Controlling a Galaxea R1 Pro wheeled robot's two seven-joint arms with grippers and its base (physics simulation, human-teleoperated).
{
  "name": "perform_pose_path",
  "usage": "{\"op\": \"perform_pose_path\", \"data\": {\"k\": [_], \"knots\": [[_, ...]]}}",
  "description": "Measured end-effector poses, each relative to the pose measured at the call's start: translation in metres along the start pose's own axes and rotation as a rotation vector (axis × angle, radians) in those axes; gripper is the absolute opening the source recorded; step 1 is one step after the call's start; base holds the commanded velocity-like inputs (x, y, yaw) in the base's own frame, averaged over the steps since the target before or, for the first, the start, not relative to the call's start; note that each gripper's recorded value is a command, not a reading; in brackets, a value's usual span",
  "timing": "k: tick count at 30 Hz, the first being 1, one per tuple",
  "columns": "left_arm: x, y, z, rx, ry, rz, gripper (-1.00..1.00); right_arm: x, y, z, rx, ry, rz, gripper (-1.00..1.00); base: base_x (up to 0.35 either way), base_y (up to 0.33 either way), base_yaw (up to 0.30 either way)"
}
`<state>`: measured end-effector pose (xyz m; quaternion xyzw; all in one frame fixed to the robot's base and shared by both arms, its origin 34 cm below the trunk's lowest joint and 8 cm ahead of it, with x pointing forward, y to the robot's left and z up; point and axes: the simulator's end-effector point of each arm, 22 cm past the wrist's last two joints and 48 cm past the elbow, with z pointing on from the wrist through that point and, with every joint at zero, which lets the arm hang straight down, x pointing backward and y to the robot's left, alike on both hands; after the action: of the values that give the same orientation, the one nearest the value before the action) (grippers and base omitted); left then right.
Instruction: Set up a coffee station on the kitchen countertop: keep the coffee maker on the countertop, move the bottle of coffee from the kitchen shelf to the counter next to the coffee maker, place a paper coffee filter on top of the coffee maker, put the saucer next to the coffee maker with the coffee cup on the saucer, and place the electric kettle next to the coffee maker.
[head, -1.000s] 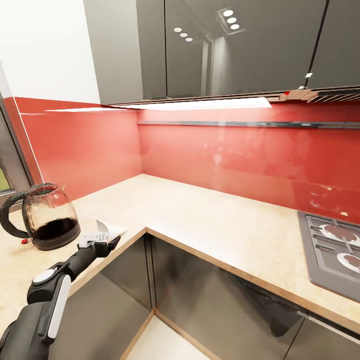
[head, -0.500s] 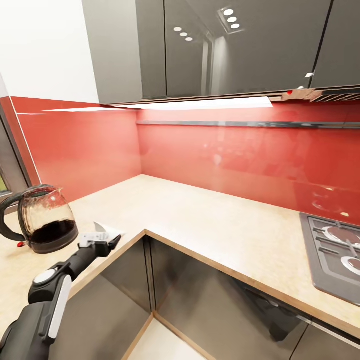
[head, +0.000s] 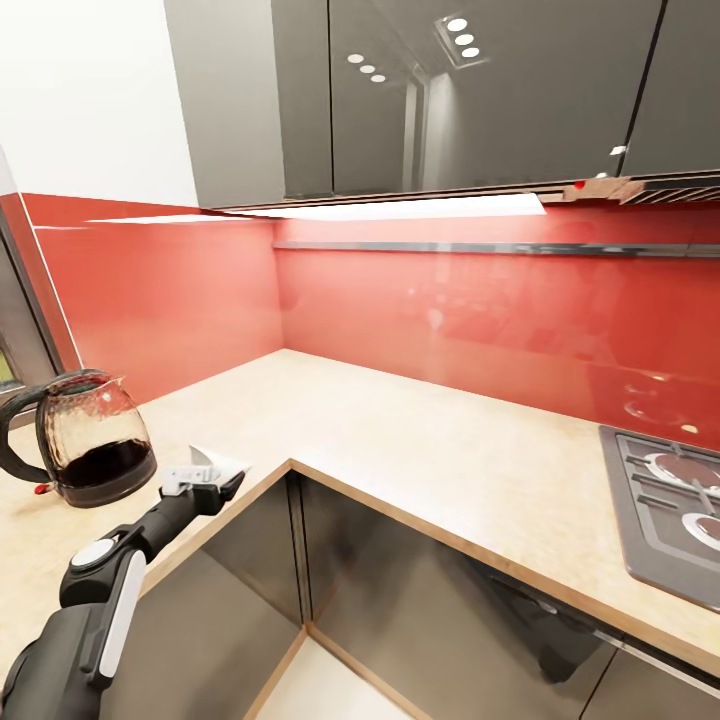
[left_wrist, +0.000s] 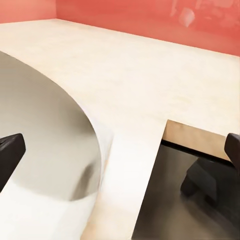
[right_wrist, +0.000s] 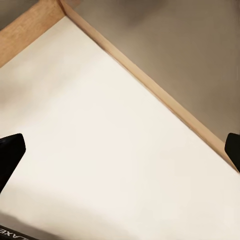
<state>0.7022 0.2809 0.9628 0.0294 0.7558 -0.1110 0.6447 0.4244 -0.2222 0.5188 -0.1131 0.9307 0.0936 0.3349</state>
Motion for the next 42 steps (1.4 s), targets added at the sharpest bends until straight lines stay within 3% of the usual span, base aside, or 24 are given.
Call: {"op": "perform_pose_path", "data": {"k": [12,42], "knots": [[0.016,0.001,0.004,0.002,0.033,-0.015,1.00,0.000,0.000,0.000,0.000,0.000,0.000,1.00,0.000,0.000,0.000],[0.018,-0.001,0.004,0.004,0.036,-0.014,1.00,0.000,0.000,0.000,0.000,-0.001,0.000,1.00,0.000,0.000,0.000]]}}
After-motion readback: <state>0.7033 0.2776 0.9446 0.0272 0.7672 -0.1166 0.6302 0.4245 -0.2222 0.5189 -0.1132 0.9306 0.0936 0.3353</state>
